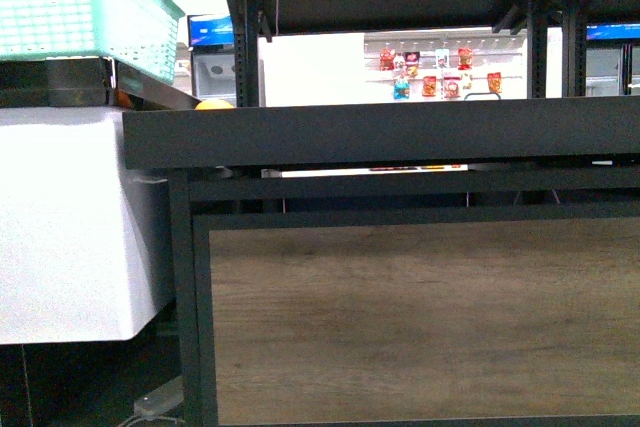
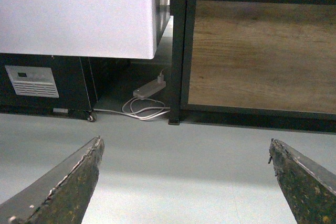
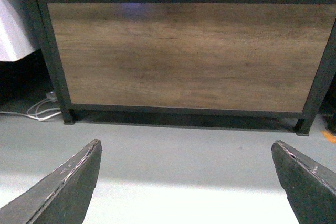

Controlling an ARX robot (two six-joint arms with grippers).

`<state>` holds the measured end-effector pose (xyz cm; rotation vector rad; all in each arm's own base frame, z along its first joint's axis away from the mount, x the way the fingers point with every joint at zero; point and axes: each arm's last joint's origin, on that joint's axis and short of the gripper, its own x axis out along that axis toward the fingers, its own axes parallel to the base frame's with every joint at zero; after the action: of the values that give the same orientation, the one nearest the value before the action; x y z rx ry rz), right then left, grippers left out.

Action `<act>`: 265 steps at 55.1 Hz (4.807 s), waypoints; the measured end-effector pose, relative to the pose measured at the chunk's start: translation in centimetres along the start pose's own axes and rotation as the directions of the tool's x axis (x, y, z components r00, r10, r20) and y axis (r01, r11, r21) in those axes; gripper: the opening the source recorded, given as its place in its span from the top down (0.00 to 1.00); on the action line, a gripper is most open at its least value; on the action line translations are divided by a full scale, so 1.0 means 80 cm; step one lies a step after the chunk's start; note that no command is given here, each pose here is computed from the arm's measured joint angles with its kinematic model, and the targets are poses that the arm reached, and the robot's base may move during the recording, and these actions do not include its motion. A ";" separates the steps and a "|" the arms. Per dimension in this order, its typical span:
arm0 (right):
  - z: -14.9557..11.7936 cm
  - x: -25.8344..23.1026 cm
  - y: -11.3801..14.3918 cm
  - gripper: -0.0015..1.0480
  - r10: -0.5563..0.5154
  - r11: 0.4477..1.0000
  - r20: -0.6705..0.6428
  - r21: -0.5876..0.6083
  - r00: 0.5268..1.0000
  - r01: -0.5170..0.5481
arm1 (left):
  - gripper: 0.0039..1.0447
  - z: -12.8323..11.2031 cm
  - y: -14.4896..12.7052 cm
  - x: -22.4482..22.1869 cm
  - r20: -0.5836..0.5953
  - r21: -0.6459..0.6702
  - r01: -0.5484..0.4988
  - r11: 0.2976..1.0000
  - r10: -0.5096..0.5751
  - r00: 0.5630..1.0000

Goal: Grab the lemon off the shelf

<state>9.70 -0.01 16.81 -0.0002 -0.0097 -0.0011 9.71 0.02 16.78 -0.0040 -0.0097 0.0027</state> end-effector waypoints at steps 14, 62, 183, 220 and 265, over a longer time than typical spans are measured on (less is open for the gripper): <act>0.000 0.000 0.000 0.07 0.000 1.000 0.000 0.000 1.000 0.000 | 0.08 0.000 0.000 0.000 0.000 0.000 0.000 1.000 0.000 1.000; 0.000 0.000 0.000 0.07 0.000 1.000 0.000 0.000 1.000 0.000 | 0.08 0.000 0.000 0.000 0.000 0.000 0.000 1.000 0.000 1.000; 0.000 0.000 0.000 0.07 0.002 1.000 0.000 0.000 1.000 -0.002 | 0.08 0.000 0.000 0.000 0.000 0.000 0.000 1.000 0.000 1.000; 0.000 0.000 0.000 0.07 0.003 1.000 0.000 0.000 1.000 -0.003 | 0.08 0.000 0.000 0.000 0.000 0.000 0.000 1.000 0.000 1.000; 0.000 0.000 0.000 0.07 0.003 1.000 0.000 0.000 1.000 -0.003 | 0.08 0.035 0.020 0.026 -0.169 -0.411 0.122 0.904 -0.207 0.964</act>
<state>9.70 -0.01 16.81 -0.0002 -0.0097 0.0019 11.77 1.65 19.59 -0.4128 0.2014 -0.1706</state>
